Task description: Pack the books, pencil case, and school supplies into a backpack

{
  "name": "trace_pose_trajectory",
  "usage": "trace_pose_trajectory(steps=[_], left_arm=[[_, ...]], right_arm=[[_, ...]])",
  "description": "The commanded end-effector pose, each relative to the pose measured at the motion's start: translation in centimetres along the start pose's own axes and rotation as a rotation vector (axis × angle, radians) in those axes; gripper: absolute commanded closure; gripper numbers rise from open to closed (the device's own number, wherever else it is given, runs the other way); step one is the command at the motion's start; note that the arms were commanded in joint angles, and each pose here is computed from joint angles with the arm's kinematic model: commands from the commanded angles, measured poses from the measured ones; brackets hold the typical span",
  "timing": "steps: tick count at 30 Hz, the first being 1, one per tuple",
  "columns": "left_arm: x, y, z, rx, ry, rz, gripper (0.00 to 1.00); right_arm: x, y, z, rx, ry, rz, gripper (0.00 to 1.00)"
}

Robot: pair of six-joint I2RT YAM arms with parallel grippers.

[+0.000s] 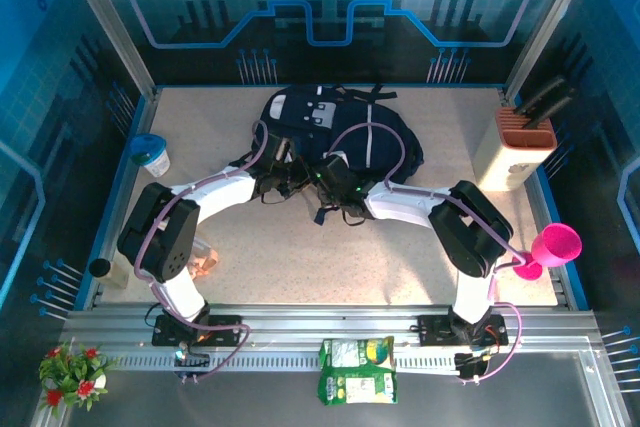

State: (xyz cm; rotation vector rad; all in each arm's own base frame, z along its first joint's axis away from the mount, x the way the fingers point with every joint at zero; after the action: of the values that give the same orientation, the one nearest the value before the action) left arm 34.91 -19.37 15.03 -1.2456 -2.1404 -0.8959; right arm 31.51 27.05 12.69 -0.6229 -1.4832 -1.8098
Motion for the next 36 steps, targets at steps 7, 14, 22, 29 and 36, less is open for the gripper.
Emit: trace_pose_trajectory(steps=[7,14,22,29,36], left_arm=[[2.1,1.4,-0.7,-0.057,-0.047,-0.032,1.0],[2.0,1.4,0.1,-0.053,-0.032,-0.023,1.0],[1.9,1.5,-0.3,-0.055,-0.048,-0.02,1.0],[1.9,1.5,-0.1,-0.057,-0.039,-0.017,1.0],[1.8,1.8,-0.3,-0.061,-0.036,-0.02,1.0]], right_arm=[[2.8,-1.3,-7.9,-0.066,-0.187,-0.074,0.93],[3.7,-1.7,-11.6,-0.125,-0.203,-0.046,0.9],[3.1,0.2,-9.8,0.011,-0.056,-0.061,0.79],[2.6,0.6,-9.7,0.038,-0.034,-0.046,0.77],[2.0,0.0,-10.2,0.008,-0.072,-0.013,0.82]])
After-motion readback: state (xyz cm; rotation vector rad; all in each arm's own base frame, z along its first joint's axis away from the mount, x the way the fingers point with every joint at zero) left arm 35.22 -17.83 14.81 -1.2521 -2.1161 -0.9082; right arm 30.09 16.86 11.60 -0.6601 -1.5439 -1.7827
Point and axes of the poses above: each hand's point on the last joint's axis, 136 mm out from that joint toward the fingers, its own x axis back along the fingers, its own z axis along the line the jaws close on, y = z × x, the point moved 8 cm from there along x, back along the fingers, and after that the axes turned 11 degrees about -x, right-handed, at the moved point
